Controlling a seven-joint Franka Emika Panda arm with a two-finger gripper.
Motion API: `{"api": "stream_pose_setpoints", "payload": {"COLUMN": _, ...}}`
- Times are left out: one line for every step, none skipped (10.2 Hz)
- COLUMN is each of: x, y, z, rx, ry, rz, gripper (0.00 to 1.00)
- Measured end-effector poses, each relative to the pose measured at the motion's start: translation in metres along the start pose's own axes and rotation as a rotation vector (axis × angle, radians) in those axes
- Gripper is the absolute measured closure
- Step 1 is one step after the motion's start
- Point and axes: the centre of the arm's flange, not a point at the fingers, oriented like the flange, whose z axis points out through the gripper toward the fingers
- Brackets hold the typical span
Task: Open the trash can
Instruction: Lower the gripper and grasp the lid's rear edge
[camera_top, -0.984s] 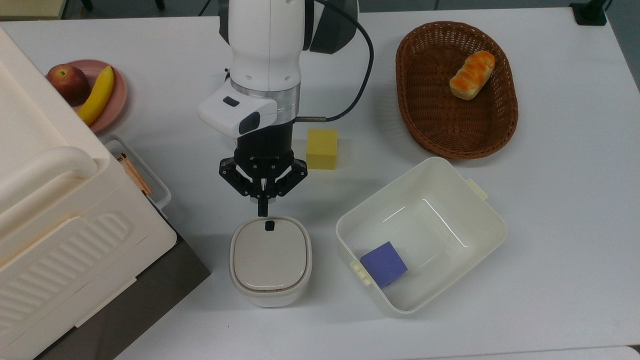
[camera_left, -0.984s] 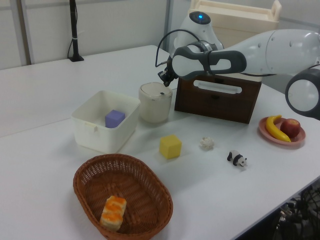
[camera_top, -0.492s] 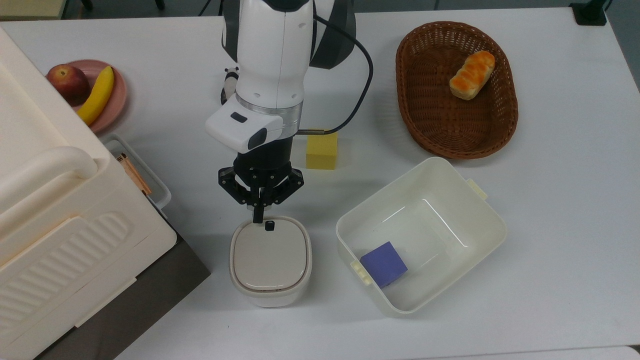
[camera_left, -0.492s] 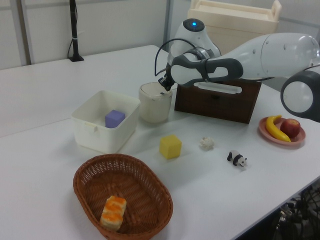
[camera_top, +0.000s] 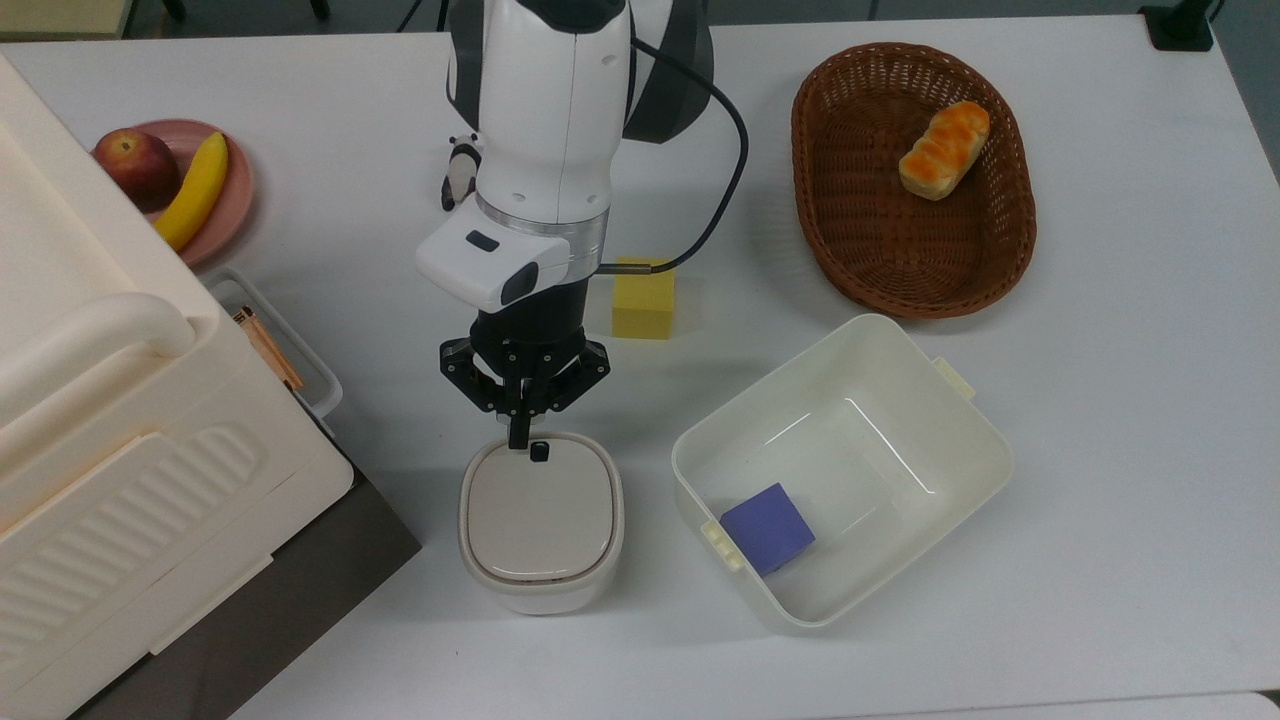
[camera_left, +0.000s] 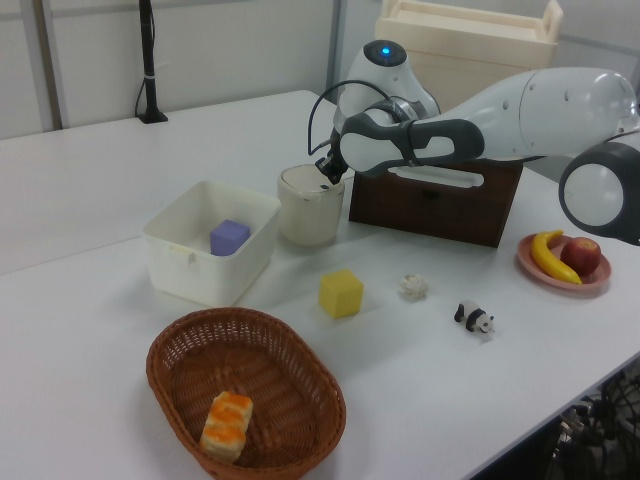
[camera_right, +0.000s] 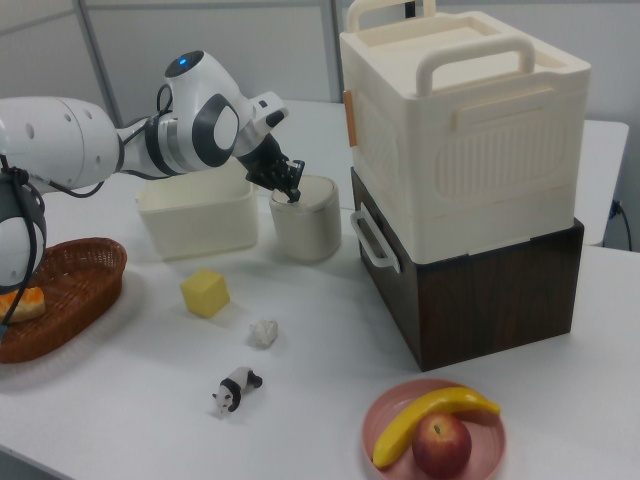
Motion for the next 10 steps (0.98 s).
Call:
{"api": "stream_pose_setpoints", "payload": {"x": 0.0001, "y": -0.0016, "z": 0.0002, "rx": 0.002, "ry": 0.000, "rz": -0.002, "gripper": 0.99}}
{"api": "stream_pose_setpoints", "payload": {"x": 0.0002, "y": -0.0030, "z": 0.0003, "rx": 0.003, "ry": 0.000, "rz": -0.003, "gripper": 0.99}}
{"api": "stream_pose_setpoints", "payload": {"x": 0.0002, "y": -0.0045, "z": 0.0005, "rx": 0.004, "ry": 0.000, "rz": -0.005, "gripper": 0.99}}
{"api": "stream_pose_setpoints", "payload": {"x": -0.0004, "y": -0.0061, "z": 0.0027, "rx": 0.005, "ry": -0.003, "rz": -0.007, "gripper": 0.99}}
{"api": "stream_pose_setpoints", "payload": {"x": -0.0013, "y": -0.0082, "z": 0.0059, "rx": 0.007, "ry": -0.008, "rz": -0.009, "gripper": 0.99}}
{"api": "stream_pose_setpoints", "payload": {"x": -0.0009, "y": -0.0093, "z": 0.0071, "rx": 0.008, "ry": -0.008, "rz": -0.010, "gripper": 0.99}}
{"api": "stream_pose_setpoints", "payload": {"x": 0.0007, "y": -0.0095, "z": 0.0078, "rx": 0.008, "ry": -0.005, "rz": -0.010, "gripper": 0.99}}
{"api": "stream_pose_setpoints", "payload": {"x": 0.0018, "y": -0.0093, "z": 0.0078, "rx": 0.008, "ry": -0.003, "rz": -0.009, "gripper": 0.99}}
{"api": "stream_pose_setpoints", "payload": {"x": 0.0033, "y": -0.0089, "z": 0.0071, "rx": 0.007, "ry": 0.001, "rz": -0.009, "gripper": 0.99}}
{"api": "stream_pose_setpoints", "payload": {"x": 0.0045, "y": -0.0085, "z": 0.0060, "rx": 0.007, "ry": 0.004, "rz": -0.008, "gripper": 0.99}}
